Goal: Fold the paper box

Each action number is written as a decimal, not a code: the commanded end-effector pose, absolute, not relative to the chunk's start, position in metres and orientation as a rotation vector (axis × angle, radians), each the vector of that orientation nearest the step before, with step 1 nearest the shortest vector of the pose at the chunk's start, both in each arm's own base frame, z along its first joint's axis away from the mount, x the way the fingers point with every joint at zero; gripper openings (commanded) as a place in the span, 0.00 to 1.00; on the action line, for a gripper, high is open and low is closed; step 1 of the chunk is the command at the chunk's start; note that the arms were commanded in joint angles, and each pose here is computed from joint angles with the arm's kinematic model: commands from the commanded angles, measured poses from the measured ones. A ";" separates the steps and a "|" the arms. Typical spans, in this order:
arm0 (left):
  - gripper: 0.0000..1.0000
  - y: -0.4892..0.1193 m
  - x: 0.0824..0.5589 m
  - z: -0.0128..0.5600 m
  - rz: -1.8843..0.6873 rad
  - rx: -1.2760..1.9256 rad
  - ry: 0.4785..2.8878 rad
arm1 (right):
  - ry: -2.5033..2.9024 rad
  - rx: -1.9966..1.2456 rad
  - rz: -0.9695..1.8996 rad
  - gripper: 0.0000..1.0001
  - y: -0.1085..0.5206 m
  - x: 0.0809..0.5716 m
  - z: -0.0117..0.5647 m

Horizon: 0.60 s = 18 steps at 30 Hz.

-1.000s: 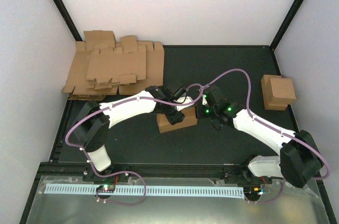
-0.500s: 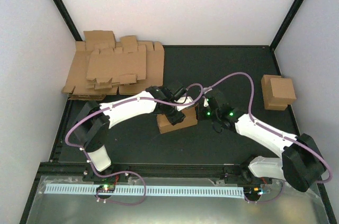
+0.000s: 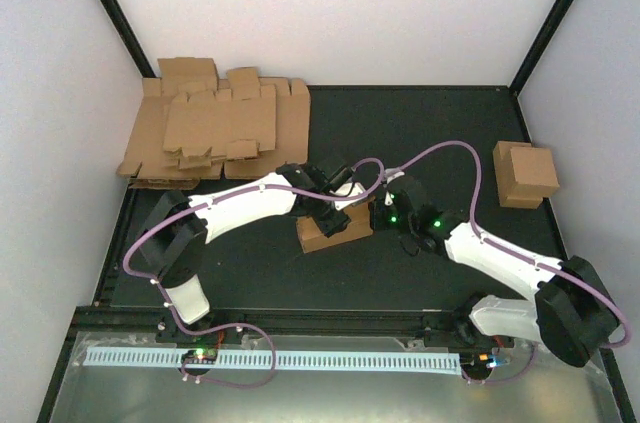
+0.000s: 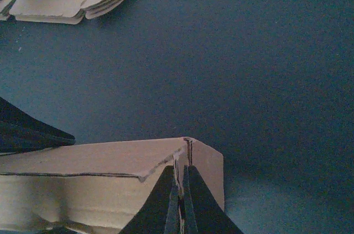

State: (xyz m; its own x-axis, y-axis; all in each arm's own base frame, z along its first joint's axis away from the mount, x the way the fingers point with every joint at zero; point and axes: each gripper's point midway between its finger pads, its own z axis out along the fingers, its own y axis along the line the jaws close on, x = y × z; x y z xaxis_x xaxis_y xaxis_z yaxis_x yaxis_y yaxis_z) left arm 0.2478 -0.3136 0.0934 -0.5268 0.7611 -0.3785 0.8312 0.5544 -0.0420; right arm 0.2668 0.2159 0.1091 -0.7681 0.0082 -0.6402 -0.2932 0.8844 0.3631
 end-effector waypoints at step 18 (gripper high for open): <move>0.55 -0.323 0.262 0.111 -0.276 1.204 2.433 | 2.497 -0.277 0.345 0.02 0.190 0.242 0.061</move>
State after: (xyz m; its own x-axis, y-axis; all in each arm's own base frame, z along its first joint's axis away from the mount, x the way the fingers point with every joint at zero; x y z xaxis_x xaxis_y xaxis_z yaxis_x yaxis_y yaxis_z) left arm 0.2456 -0.3158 0.0934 -0.5473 0.7475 -0.3766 0.8143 0.5795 -0.0330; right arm 0.2656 0.2151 0.1071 -0.7216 0.0119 -0.6922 -0.2852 0.9059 0.3130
